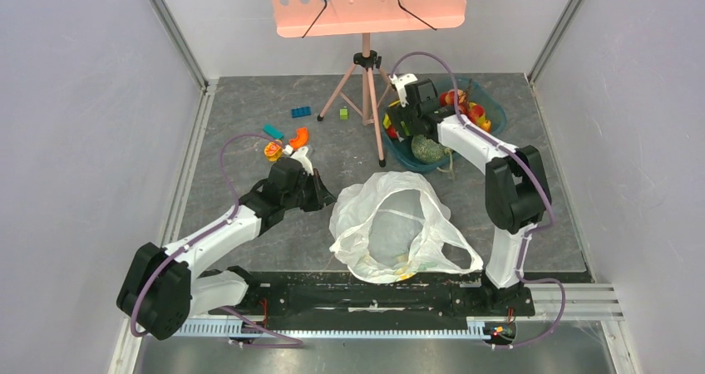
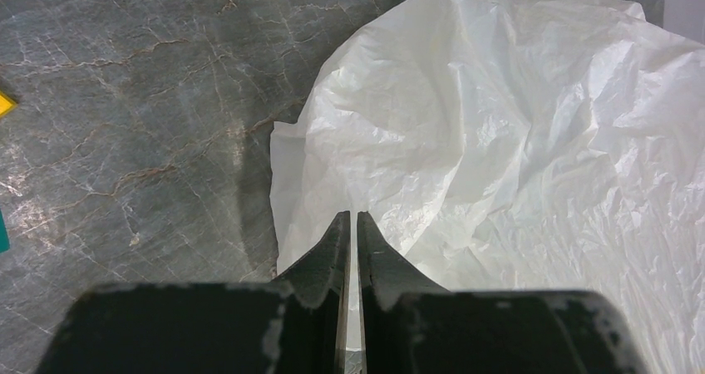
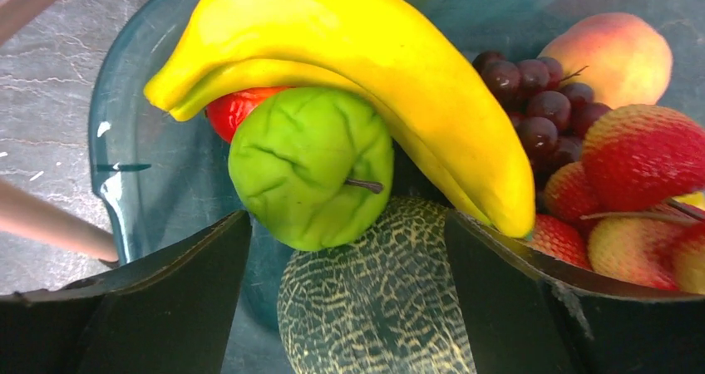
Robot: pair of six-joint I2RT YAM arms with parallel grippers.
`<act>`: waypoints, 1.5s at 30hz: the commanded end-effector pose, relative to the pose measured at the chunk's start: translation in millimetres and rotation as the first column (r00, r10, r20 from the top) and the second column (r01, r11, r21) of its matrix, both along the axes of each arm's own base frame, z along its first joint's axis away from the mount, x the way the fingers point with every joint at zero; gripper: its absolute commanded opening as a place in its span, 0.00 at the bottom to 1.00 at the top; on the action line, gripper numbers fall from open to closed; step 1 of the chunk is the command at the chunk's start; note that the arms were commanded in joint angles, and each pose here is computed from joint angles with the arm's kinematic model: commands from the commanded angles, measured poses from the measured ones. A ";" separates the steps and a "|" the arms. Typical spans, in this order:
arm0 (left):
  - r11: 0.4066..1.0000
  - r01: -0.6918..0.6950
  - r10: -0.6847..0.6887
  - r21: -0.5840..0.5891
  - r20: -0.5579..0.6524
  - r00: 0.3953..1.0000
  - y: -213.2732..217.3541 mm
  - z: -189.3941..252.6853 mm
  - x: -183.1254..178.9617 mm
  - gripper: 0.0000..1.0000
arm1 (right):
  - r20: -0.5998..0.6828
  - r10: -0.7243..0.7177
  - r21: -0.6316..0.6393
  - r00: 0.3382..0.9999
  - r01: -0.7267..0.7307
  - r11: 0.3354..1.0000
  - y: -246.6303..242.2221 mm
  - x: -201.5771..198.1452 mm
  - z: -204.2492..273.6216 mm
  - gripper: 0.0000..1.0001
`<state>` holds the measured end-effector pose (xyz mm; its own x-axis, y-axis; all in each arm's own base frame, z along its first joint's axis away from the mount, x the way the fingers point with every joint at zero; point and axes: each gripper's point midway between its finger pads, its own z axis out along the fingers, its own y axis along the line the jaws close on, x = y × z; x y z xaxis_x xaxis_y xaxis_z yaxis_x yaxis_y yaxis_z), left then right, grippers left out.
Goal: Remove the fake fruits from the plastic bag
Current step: Place the fake fruit in the bin, then adjust the plastic bag at the center of the board.
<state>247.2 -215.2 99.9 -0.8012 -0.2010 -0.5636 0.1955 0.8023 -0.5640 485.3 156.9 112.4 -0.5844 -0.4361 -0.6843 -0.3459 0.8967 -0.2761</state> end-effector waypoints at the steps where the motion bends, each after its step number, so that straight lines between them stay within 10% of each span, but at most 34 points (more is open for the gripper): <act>1: 0.999 0.002 -0.002 -0.054 0.011 1.000 -7.6 9.4 3.5 0.12 | 0.131 -0.009 0.045 0.991 0.003 0.999 -2.9 -0.1 58.6 0.90; 22: 0.986 0.076 -0.078 -0.151 -0.007 0.997 -17.5 19.2 -18.8 0.30 | 0.317 0.087 0.357 0.945 -0.204 0.911 7.2 -110.4 159.4 0.97; 29: 0.982 0.062 -0.063 -0.181 0.002 0.998 -11.8 16.5 -30.2 0.63 | 0.318 0.095 0.384 0.943 -0.220 0.897 2.0 -136.5 157.2 0.98; 32: 0.973 0.088 -0.084 -0.212 0.031 0.996 -15.9 21.1 -31.9 0.99 | 0.304 0.102 0.386 0.947 -0.221 0.896 1.2 -142.1 150.1 0.98; 45: 0.987 0.160 -0.160 0.015 0.007 0.987 -33.5 -10.8 -35.5 1.00 | 0.282 0.104 0.399 0.954 -0.216 0.891 -2.5 -157.7 135.4 0.98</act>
<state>201.0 -241.6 89.3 -0.8531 -0.1405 -0.5025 0.2671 0.7096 -0.6520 331.7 154.1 234.3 -0.3555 -0.1778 -0.9176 -0.4622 0.8868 0.0073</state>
